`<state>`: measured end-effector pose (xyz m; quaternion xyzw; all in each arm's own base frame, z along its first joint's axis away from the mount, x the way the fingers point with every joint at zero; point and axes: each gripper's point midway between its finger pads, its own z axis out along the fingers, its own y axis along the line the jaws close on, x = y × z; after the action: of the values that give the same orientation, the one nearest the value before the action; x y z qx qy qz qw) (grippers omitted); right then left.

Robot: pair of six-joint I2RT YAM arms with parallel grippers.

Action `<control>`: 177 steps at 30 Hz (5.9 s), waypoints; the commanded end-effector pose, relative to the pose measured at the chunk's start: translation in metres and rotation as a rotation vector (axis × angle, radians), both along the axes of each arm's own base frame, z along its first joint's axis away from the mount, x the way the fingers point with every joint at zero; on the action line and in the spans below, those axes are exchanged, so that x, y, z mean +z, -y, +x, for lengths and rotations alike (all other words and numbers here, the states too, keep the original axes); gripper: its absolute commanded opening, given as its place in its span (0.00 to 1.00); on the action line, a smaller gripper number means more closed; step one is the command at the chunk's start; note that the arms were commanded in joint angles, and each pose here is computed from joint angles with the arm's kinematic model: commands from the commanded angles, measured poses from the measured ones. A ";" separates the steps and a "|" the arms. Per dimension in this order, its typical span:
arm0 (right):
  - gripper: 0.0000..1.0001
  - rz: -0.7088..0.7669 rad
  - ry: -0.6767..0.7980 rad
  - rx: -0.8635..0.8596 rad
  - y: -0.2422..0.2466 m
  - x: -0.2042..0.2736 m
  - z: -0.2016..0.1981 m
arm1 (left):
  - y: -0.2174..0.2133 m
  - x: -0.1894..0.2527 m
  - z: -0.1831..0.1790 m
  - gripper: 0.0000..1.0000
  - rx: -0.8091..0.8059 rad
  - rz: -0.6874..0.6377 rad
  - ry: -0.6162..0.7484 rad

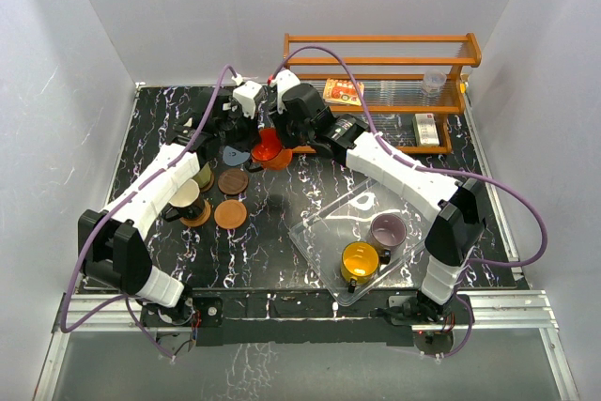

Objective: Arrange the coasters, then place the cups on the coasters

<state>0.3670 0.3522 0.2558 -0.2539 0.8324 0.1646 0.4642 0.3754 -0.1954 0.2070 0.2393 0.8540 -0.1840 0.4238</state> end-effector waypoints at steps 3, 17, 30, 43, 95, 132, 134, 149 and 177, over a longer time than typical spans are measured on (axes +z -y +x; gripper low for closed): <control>0.29 0.058 0.106 0.033 0.008 0.044 0.007 | -0.010 0.035 0.004 0.00 0.024 0.005 0.122; 0.67 0.062 0.160 0.153 0.093 0.062 0.007 | -0.052 0.005 0.034 0.00 0.111 0.184 0.124; 0.82 0.009 0.134 0.209 0.181 -0.009 -0.015 | -0.092 -0.033 0.076 0.00 0.162 0.191 0.021; 0.89 0.058 0.106 0.332 0.192 -0.039 -0.037 | -0.102 -0.048 0.100 0.00 0.186 0.242 0.005; 0.93 0.044 0.014 0.351 0.198 -0.069 -0.043 | -0.123 -0.095 0.130 0.00 0.236 0.288 -0.064; 0.94 -0.190 -0.093 0.267 0.239 -0.078 -0.048 | -0.080 0.020 0.083 0.38 -0.001 0.105 0.085; 0.93 -0.271 -0.140 0.278 0.252 -0.084 -0.060 | -0.073 0.028 0.067 0.43 -0.057 0.080 0.097; 0.89 -0.531 -0.331 0.586 0.281 -0.123 -0.142 | -0.054 0.030 -0.018 0.75 -0.269 0.072 0.113; 0.15 -0.647 -0.412 0.661 0.265 -0.170 -0.129 | -0.043 0.025 -0.038 0.80 -0.362 0.076 0.149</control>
<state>0.2247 0.0909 0.0767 -0.5896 0.7947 0.1111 0.0927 0.3431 -0.1469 0.2186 0.3992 0.7905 -0.2025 0.4180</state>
